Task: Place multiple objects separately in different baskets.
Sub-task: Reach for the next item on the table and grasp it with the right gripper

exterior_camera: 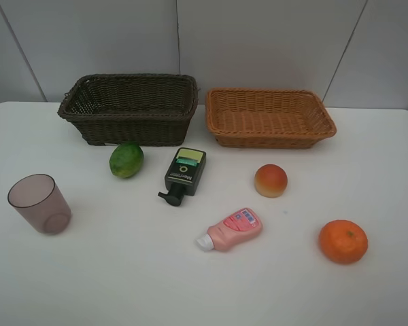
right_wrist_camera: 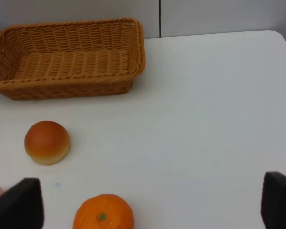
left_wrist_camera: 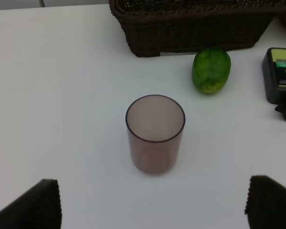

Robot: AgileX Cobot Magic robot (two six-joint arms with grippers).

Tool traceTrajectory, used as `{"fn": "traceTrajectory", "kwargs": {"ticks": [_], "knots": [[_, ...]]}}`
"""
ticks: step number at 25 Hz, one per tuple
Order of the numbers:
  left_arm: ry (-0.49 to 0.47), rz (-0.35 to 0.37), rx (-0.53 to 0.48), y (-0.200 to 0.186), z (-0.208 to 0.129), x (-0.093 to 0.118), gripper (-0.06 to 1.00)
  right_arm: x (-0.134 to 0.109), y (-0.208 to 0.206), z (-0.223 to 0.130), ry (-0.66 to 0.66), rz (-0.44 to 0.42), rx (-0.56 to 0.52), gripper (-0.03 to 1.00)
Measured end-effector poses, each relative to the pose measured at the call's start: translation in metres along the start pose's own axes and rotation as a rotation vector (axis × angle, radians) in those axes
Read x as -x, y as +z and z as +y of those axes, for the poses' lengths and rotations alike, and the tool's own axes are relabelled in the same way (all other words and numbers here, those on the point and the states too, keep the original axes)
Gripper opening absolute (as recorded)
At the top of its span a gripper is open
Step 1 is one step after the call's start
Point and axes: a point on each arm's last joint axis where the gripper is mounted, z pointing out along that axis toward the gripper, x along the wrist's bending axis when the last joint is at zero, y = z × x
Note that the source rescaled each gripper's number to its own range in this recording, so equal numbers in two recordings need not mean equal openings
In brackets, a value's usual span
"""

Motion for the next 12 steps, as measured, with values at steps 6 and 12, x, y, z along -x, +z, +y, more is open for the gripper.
{"fn": "traceTrajectory", "kwargs": {"ticks": [6,12], "knots": [[0.000,0.000,0.000,0.000,0.000,0.000,1.00,-0.002,0.009,0.013,-0.002,0.000,-0.076,0.97],[0.000,0.000,0.000,0.000,0.000,0.000,1.00,-0.006,0.042,0.067,-0.009,-0.006,-0.249,0.97]]}}
